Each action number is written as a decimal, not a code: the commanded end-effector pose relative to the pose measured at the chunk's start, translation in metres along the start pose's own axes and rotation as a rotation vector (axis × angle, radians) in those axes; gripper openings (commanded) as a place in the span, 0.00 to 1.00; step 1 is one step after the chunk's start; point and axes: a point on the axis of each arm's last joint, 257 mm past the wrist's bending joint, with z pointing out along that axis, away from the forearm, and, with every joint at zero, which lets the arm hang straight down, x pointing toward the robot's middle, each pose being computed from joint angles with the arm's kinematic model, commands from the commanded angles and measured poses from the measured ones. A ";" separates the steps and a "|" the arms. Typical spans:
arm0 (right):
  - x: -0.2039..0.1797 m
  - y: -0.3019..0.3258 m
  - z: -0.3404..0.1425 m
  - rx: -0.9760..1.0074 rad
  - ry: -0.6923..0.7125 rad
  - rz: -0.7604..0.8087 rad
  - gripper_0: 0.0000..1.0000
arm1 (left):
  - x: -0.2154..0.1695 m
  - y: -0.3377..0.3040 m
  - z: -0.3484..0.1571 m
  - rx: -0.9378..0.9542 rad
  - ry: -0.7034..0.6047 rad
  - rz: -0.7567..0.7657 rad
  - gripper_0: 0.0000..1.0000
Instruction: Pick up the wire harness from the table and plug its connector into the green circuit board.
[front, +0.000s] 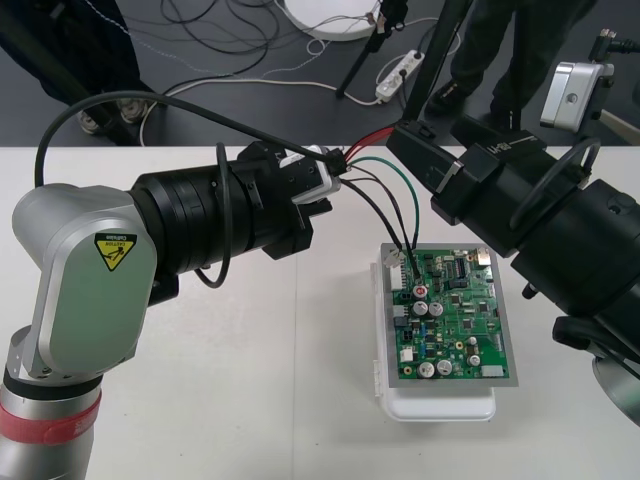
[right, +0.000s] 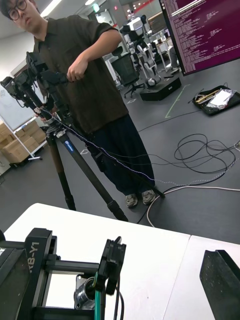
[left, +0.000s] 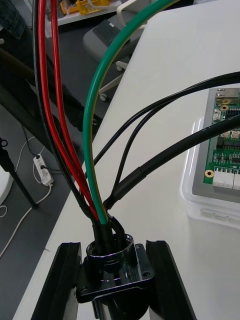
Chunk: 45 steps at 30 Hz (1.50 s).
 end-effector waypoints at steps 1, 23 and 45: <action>-0.008 0.012 0.007 -0.028 -0.021 0.043 1.00 | -0.022 0.010 0.000 -0.058 -0.058 0.067 0.00; -0.009 0.013 0.007 -0.029 -0.030 0.044 0.00 | -0.022 0.009 0.000 -0.056 -0.060 0.064 0.00; -0.010 0.014 0.007 -0.035 -0.035 0.033 0.00 | -0.020 0.009 0.000 -0.054 -0.060 0.059 0.00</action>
